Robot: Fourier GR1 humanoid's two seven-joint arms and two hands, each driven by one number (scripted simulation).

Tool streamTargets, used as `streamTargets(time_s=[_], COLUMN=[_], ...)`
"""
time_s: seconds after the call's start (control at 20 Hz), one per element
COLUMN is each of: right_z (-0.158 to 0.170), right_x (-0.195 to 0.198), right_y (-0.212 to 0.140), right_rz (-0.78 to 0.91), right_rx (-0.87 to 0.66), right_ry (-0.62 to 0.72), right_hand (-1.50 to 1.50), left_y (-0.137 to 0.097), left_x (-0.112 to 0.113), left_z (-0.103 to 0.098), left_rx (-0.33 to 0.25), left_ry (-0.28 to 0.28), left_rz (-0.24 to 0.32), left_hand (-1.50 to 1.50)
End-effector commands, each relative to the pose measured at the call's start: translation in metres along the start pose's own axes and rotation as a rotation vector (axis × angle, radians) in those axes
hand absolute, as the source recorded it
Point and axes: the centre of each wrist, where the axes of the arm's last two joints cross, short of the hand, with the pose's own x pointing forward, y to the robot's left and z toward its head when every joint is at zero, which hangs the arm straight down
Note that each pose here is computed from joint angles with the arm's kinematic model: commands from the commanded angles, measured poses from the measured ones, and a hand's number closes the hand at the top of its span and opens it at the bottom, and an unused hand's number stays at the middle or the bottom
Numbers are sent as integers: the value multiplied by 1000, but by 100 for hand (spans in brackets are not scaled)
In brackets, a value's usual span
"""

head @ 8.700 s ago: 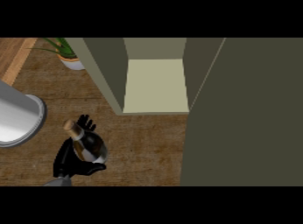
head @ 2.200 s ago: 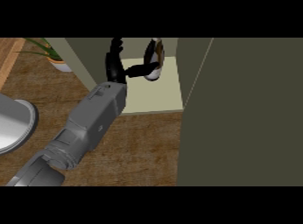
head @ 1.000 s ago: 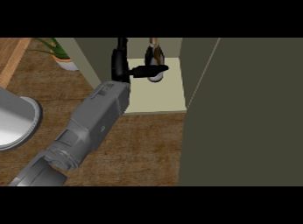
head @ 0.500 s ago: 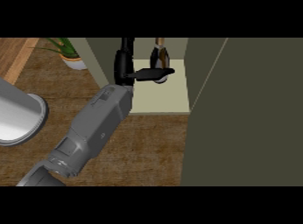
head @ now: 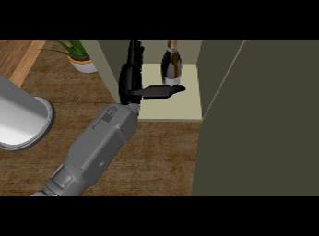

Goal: Pick up the wine, place it into the cabinet and close the cabinet

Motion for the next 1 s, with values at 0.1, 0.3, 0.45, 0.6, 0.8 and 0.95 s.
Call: streamTargets(time_s=[0.1, 0.3, 0.45, 0.6, 0.8, 0.95], right_z=[26, 28, 23, 26, 26, 25], right_x=[46, 44, 42, 46, 45, 42], right_y=[7, 7, 6, 3, 4, 2], right_rz=[-18, -9, -13, 11, 2, 39], right_rx=[29, 10, 10, 15, 41, 109], right_ry=[-85, -72, -88, -87, -80, -10], right_hand=[-150, -150, -150, -150, -150, 150], left_y=[-5, 0, 16, 2, 22, 15], left_x=[12, 26, 25, 31, 47, 59], left_z=[35, 69, 104, 123, 158, 186], left_rx=[-27, -50, -72, -35, -41, -42], left_ry=[13, 20, 26, -12, 14, -18], left_rz=[58, 123, 128, 135, 145, 170], left_hand=[-150, -150, -150, -150, -150, -150])
